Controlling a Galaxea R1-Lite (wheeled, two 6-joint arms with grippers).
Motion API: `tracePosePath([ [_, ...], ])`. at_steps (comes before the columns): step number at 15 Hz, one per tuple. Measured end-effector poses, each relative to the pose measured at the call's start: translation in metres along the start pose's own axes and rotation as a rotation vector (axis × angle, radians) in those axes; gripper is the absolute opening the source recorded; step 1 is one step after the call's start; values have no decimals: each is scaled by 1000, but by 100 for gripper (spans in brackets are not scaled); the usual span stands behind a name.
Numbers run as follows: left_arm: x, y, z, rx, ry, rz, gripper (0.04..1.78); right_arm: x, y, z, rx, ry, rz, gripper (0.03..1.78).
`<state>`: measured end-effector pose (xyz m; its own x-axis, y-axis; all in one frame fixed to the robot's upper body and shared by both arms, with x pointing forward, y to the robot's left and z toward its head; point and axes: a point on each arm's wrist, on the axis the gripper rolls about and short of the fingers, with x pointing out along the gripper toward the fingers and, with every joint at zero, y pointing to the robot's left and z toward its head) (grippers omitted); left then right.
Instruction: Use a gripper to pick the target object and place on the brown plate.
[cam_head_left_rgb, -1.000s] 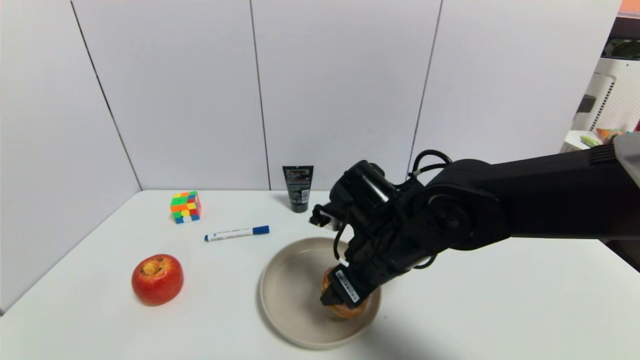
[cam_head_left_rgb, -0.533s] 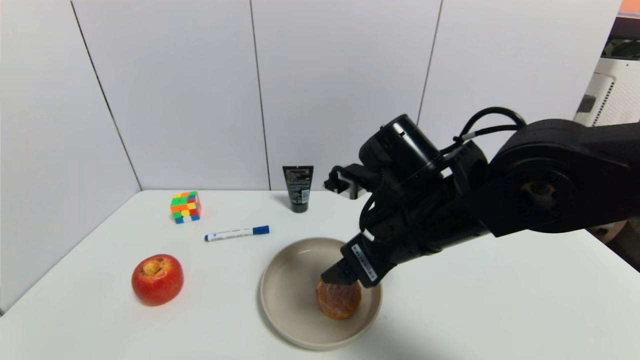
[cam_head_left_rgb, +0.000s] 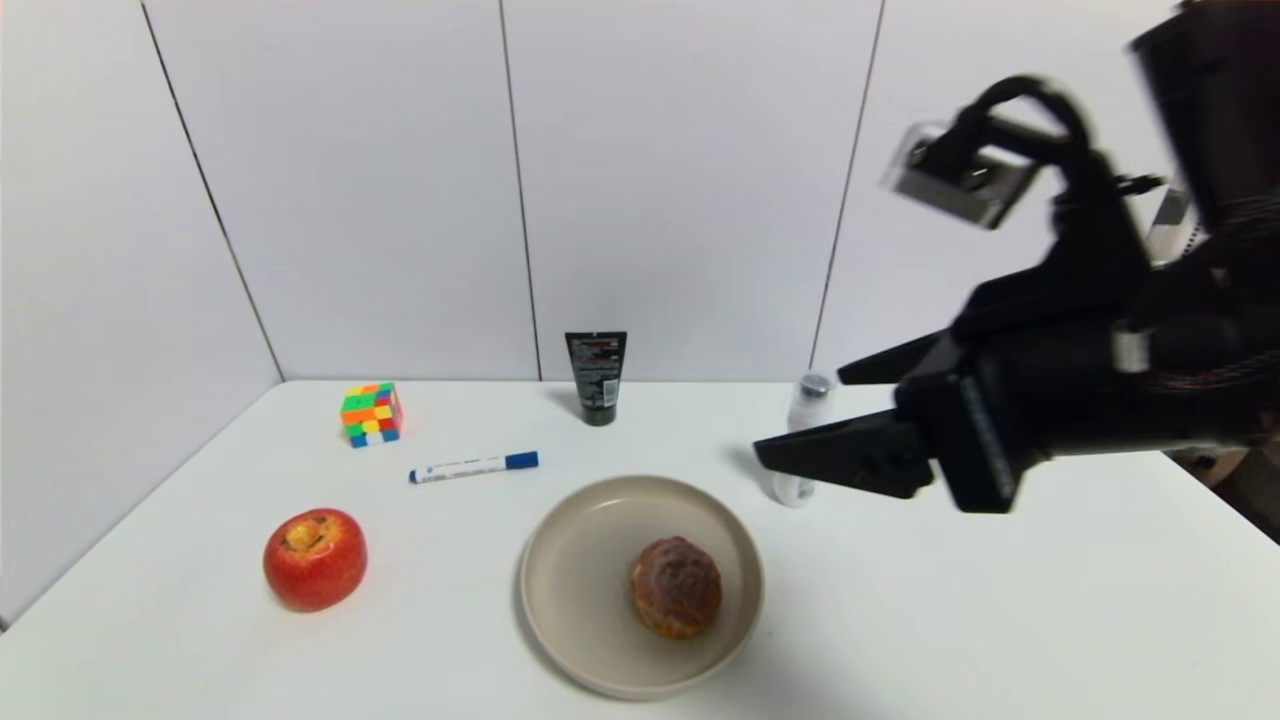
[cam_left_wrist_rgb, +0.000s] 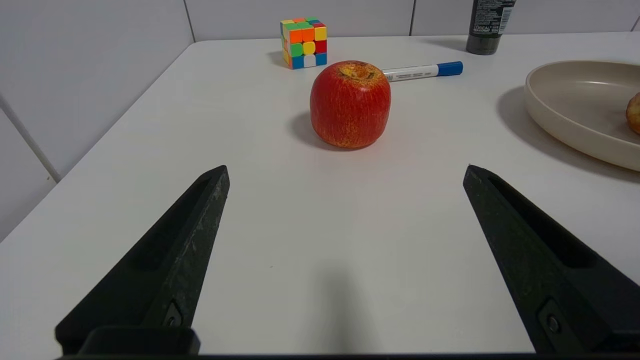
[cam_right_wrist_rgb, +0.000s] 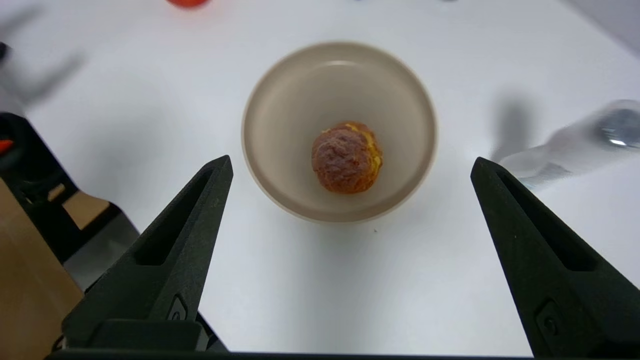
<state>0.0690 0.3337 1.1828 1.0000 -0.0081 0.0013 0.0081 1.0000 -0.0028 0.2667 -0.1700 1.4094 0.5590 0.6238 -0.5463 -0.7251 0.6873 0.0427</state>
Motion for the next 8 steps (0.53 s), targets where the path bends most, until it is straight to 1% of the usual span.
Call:
tracePosePath([
  [2,0,0,0,0,0,0,169,-46,-4,-15,11,-112,-37,167],
  [3,0,0,0,0,0,0,169,-61,-8,-30,22,-147,-73,167],
  [5,0,0,0,0,0,0,169,-81,-16,-67,51,-211,-186,168],
  [8,0,0,0,0,0,0,169,-100,-20,-138,107,-309,-414,169],
])
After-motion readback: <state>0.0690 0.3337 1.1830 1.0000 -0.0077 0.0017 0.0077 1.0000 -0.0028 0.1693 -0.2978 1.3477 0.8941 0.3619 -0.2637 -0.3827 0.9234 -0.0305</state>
